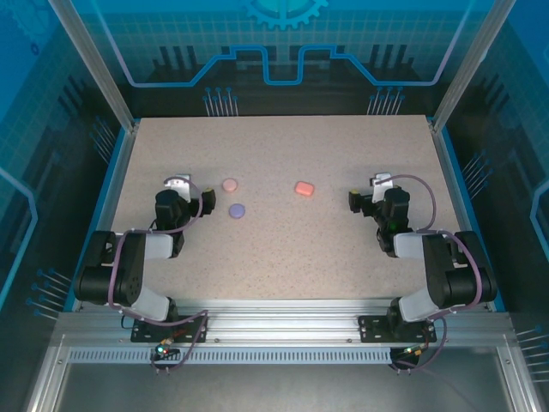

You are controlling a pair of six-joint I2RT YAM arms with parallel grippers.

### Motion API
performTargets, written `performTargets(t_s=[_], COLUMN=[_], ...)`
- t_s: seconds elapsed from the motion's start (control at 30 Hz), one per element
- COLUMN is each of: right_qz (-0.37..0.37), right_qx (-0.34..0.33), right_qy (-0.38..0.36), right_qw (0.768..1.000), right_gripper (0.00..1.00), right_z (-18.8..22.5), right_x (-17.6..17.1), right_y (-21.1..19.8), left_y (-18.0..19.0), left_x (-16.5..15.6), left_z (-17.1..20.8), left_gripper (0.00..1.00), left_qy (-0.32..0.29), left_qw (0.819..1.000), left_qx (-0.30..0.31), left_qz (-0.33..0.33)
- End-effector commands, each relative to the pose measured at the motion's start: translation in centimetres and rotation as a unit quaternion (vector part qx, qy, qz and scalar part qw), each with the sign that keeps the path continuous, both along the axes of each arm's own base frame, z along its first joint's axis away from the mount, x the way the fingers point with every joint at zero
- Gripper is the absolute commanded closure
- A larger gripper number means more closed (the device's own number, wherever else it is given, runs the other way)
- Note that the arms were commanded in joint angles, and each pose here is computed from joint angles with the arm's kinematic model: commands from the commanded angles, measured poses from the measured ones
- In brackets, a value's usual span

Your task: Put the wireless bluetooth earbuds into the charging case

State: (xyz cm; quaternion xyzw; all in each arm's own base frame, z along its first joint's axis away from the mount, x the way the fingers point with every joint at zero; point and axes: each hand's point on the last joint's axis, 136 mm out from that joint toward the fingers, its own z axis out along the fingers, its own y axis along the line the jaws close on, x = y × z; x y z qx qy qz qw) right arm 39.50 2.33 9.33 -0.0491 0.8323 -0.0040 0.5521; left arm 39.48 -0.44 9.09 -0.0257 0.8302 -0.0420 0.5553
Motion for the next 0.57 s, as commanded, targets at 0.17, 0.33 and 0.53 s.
performTargets(t_s=[0.17, 0.33, 0.53], right_qz=[0.005, 0.015, 0.018], right_qx=[-0.003, 0.001, 0.0], right_qy=[-0.001, 0.003, 0.002], right_qw=[1.0, 1.0, 1.0], right_gripper=[0.0, 0.0, 0.0], right_z=[0.03, -0.03, -0.03], right_x=[0.18, 0.29, 0.21], right_y=[0.29, 0.5, 0.58], left_y=[-0.19, -0.26, -0.24], left_x=[0.1, 0.1, 0.11], left_z=[-0.08, -0.09, -0.07], left_gripper=[0.01, 0.01, 0.01], left_qy=[0.003, 0.003, 0.003], left_qw=[1.0, 1.0, 1.0], left_qx=[-0.012, -0.012, -0.012], left_qz=[-0.006, -0.008, -0.007])
